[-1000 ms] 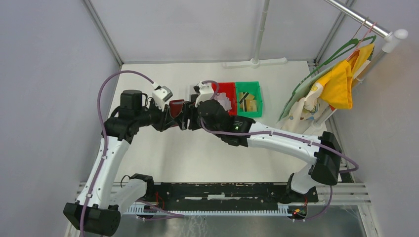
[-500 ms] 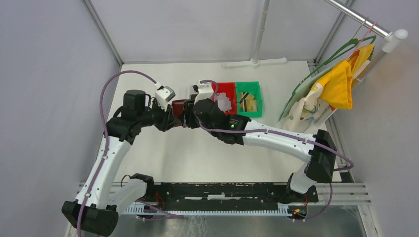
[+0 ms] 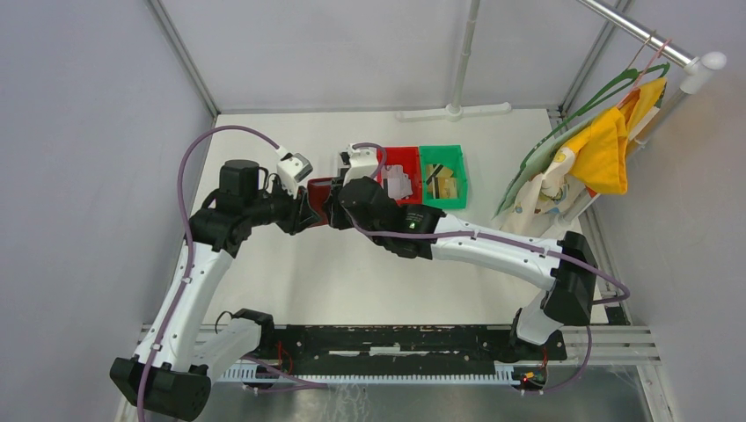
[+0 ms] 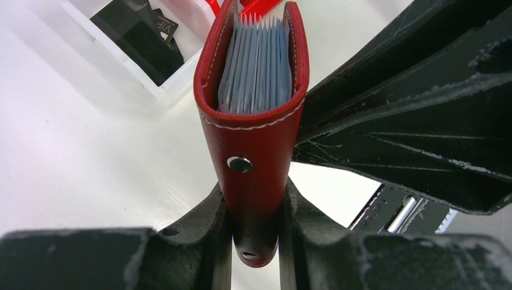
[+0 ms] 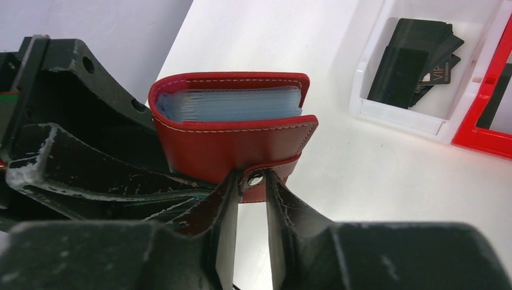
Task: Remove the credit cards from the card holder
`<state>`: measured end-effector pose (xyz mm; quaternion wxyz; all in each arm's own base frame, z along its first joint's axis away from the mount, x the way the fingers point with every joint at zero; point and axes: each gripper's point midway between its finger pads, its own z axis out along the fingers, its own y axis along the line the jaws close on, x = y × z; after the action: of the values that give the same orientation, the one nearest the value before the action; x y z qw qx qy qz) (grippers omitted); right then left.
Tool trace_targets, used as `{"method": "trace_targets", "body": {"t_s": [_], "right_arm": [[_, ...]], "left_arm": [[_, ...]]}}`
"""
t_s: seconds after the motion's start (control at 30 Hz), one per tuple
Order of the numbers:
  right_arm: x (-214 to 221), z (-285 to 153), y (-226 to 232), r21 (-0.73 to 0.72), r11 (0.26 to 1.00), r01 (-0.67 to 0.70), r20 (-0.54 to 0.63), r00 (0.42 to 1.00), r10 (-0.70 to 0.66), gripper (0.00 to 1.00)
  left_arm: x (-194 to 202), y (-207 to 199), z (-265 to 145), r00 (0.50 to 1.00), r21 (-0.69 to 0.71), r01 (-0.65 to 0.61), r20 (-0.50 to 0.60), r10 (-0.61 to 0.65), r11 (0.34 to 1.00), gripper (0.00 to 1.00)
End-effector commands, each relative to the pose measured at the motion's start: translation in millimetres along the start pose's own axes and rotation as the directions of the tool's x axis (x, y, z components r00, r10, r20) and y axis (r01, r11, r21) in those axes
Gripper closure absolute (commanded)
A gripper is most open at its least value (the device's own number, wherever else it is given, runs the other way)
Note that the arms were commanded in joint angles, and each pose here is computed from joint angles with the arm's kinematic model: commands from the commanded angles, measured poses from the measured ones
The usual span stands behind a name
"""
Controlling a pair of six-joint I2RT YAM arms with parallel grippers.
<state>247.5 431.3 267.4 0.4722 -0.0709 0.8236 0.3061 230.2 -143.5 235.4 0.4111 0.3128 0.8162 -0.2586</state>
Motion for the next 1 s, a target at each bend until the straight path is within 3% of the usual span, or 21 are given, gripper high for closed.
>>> {"method": "trace_targets", "body": {"t_s": [0.0, 0.17, 0.7, 0.8, 0.97], "right_arm": [[-29.7, 3.6, -11.1, 0.087, 0.996, 0.016, 0.094, 0.995, -0.024, 0.78], [-36.3, 1.5, -19.2, 0.130, 0.991, 0.043, 0.117, 0.991, -0.058, 1.00], [-31.0, -13.0, -39.2, 0.127, 0.989, 0.074, 0.110, 0.990, -0.089, 1.00], [-27.8, -14.2, -44.2, 0.055, 0.996, 0.070, 0.100, 0.992, -0.076, 0.95], [-23.0, -11.6, -57.0, -0.090, 0.996, 0.021, 0.062, 0.998, -0.015, 0.77]], "left_arm": [[-25.0, -15.6, -10.0, 0.995, 0.057, -0.051, 0.083, 0.046, 0.997, 0.98], [-21.4, -14.5, -10.1, 0.996, 0.052, -0.061, 0.071, 0.057, 0.997, 0.98], [-25.7, -13.7, -12.7, 0.996, 0.048, -0.067, 0.064, 0.064, 0.997, 0.98], [-28.4, -19.5, -14.3, 0.996, 0.080, -0.071, 0.065, 0.066, 0.994, 0.98], [-32.5, -45.8, -20.6, 0.996, 0.224, -0.073, 0.073, 0.058, 0.972, 0.98]]}}
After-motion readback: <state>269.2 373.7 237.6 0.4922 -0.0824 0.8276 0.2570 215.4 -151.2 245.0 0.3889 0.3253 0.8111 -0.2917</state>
